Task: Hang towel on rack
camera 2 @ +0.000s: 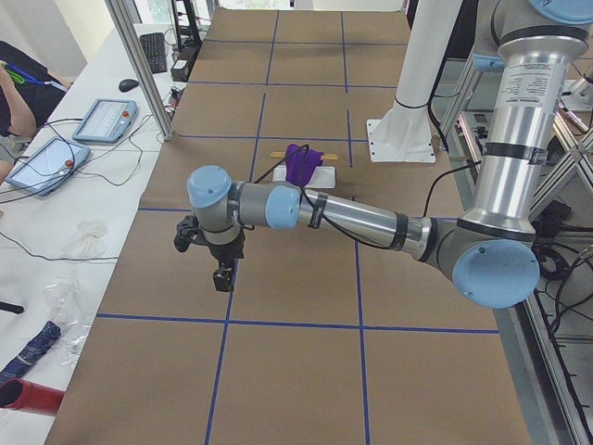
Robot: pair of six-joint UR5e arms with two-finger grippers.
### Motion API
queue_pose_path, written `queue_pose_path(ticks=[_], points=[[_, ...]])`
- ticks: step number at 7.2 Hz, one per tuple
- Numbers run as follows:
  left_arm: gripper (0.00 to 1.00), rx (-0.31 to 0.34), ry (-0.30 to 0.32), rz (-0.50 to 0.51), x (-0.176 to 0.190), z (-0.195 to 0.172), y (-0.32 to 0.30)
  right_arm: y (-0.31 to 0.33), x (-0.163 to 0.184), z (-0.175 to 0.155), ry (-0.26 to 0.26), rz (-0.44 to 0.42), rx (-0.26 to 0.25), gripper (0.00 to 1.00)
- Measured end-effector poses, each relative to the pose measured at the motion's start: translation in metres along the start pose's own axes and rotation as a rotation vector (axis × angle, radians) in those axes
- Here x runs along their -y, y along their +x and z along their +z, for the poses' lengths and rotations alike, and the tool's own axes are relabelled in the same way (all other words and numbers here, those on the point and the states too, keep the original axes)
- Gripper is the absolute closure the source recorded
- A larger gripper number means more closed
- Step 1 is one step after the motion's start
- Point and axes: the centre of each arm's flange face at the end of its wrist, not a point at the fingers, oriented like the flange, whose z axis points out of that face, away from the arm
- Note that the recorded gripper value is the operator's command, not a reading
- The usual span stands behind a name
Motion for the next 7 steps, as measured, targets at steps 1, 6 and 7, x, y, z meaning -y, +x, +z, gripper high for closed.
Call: queue_pose_path(ticks=[1, 6, 7], points=[[0.0, -0.008, -0.001, -0.024, -0.012, 0.008, -0.018, 0.0, -0.001, 0.002, -0.006, 0.005, 0.011, 0.0], [0.0, -0.059, -0.008, -0.066, -0.027, 0.016, -0.036, 0.015, -0.008, 0.012, -0.036, 0.037, 0.051, 0.0], [0.0, -0.059, -0.008, -0.065, -0.027, 0.016, -0.036, 0.018, -0.01, 0.013, -0.038, 0.041, 0.05, 0.0]])
